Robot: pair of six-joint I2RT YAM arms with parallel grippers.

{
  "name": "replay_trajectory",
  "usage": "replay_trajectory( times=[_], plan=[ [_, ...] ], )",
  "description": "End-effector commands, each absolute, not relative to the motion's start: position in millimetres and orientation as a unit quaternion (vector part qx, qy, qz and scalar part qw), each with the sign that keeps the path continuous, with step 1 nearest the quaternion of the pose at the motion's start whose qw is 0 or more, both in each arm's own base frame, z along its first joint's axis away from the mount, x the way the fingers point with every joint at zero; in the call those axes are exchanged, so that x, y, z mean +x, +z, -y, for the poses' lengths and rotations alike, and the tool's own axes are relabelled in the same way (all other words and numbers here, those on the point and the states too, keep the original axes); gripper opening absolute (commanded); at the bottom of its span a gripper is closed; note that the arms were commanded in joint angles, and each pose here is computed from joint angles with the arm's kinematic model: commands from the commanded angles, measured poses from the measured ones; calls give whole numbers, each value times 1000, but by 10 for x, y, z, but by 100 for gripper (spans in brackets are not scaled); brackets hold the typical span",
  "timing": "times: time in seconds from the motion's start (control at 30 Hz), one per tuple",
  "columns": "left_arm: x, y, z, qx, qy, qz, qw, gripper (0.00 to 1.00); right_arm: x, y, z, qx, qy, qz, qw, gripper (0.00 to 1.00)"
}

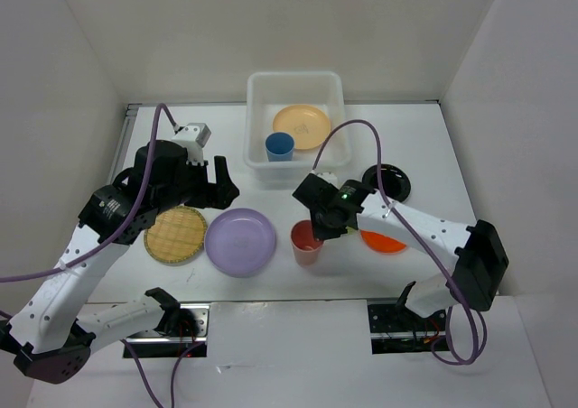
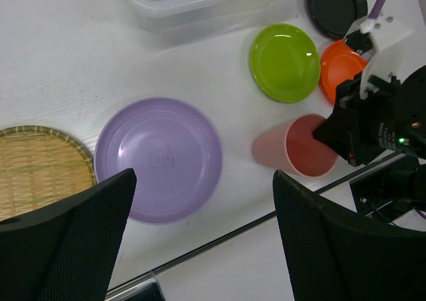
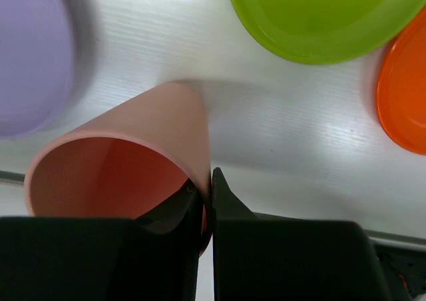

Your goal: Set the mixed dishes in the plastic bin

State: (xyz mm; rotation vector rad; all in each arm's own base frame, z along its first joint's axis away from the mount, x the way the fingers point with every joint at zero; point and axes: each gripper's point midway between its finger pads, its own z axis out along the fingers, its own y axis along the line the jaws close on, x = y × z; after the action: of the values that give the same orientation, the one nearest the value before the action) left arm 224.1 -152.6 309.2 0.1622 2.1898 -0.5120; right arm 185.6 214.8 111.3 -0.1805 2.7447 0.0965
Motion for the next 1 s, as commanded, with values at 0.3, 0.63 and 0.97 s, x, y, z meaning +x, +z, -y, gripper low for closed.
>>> replay_trajectory(
  times=[0.3,0.63,0.97],
  plan=[
    [2260,3179,1540,74,-214,-865,447,90,2977,2954,-2328,-25,140,-909,392,0],
    [2223,3204,1502,68,-212,-866,448,90,4099,3383,-1817,39,125,-878,461,0],
    [2192,3171,1547,71,-224,-868,438,90,4650,2660,-1660,70,84,-898,426,0]
  ],
)
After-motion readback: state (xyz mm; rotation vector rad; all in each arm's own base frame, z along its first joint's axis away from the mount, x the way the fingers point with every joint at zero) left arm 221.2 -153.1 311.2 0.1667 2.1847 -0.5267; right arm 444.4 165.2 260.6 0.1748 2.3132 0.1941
